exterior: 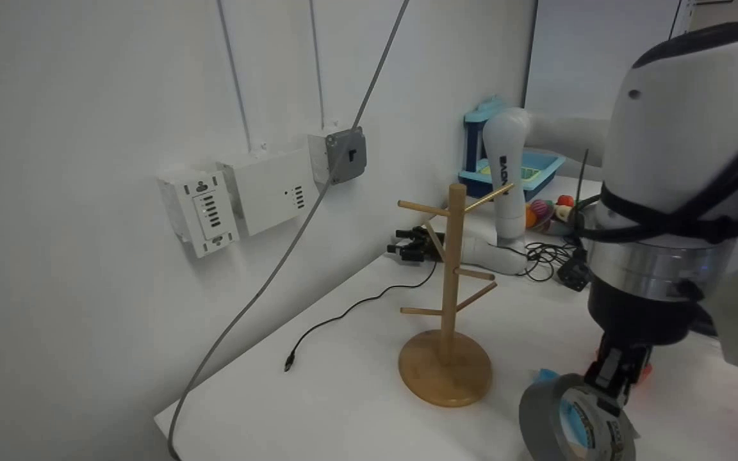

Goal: Remove the grey masking tape from the wooden holder and put it on top of the white tape

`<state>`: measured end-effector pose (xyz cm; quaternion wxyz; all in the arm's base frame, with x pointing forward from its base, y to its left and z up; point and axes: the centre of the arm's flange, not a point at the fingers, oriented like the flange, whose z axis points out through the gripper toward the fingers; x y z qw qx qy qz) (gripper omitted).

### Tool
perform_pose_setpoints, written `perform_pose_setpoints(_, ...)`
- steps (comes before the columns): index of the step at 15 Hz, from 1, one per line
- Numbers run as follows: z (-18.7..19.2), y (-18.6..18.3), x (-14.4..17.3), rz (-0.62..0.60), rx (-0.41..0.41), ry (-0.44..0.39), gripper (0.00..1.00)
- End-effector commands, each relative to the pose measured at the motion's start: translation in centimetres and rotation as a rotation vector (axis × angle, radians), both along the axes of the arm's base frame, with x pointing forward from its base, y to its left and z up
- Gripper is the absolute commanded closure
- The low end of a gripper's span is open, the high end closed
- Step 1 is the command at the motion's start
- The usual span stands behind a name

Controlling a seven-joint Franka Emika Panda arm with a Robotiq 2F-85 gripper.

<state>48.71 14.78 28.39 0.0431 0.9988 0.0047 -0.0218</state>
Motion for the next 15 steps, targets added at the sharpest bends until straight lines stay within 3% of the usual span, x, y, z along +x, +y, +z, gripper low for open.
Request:
perform_pose_setpoints(1,-0.9,-0.9,3.3,-0.001,0.045,0.100,0.96)
perform_pose_setpoints(6,-3.6,-2.3,3.5,-0.033,0.031,0.191,0.96)
perform_pose_setpoints(15,-6.9,-2.0,4.8,-0.007,0.014,0.229,0.96)
